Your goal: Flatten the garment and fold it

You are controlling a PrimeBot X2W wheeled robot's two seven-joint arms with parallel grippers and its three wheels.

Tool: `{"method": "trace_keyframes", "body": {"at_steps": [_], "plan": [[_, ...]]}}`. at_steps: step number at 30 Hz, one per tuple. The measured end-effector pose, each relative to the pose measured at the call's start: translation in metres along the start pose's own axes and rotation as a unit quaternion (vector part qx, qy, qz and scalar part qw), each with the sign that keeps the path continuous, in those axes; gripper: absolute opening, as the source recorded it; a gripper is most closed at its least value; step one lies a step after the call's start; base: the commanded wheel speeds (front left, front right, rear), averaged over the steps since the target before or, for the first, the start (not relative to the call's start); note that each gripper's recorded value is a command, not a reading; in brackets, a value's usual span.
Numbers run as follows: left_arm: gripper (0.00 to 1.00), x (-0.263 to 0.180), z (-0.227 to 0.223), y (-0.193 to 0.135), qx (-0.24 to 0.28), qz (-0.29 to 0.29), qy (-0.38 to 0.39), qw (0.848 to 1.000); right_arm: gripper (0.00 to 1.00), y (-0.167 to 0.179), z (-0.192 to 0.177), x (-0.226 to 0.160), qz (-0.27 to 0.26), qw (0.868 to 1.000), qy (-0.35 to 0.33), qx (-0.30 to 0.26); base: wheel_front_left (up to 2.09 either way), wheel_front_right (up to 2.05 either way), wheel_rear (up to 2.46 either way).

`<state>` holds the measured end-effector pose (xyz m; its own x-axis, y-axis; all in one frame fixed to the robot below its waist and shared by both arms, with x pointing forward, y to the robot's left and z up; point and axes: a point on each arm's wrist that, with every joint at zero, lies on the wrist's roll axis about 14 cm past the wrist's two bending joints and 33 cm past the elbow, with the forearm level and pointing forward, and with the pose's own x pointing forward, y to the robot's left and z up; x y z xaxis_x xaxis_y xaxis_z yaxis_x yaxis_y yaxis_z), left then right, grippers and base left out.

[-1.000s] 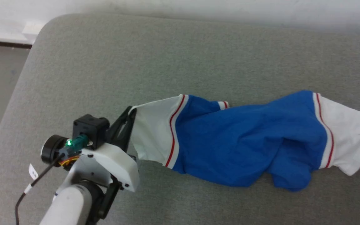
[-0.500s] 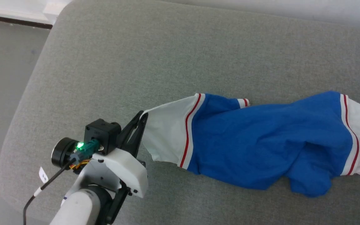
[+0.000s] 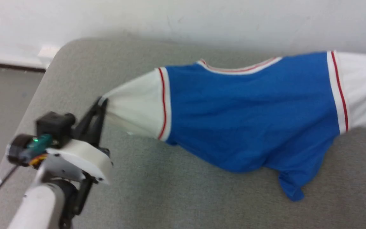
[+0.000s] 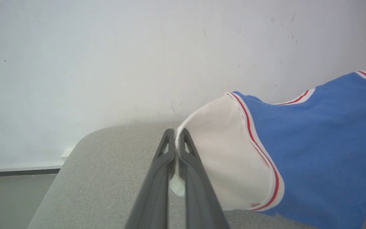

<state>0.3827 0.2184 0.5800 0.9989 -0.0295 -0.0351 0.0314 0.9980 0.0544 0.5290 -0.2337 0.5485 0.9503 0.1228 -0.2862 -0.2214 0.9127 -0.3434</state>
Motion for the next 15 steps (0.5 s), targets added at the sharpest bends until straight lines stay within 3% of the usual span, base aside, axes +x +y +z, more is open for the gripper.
{"method": "trace_keyframes", "body": {"at_steps": [8, 15], "plan": [[0.00, -0.008, 0.098, 0.022, 0.008, 0.020, -0.152, 0.988, 0.00, -0.044, 0.108, -0.068, -0.052, 0.986, -0.160, -0.019, 0.00, 0.00, 0.00], [0.00, -0.019, 0.173, 0.032, 0.006, 0.019, -0.265, 0.964, 0.00, -0.074, 0.162, -0.129, -0.095, 0.967, -0.237, -0.015, 0.00, 0.00, 0.00]]}}
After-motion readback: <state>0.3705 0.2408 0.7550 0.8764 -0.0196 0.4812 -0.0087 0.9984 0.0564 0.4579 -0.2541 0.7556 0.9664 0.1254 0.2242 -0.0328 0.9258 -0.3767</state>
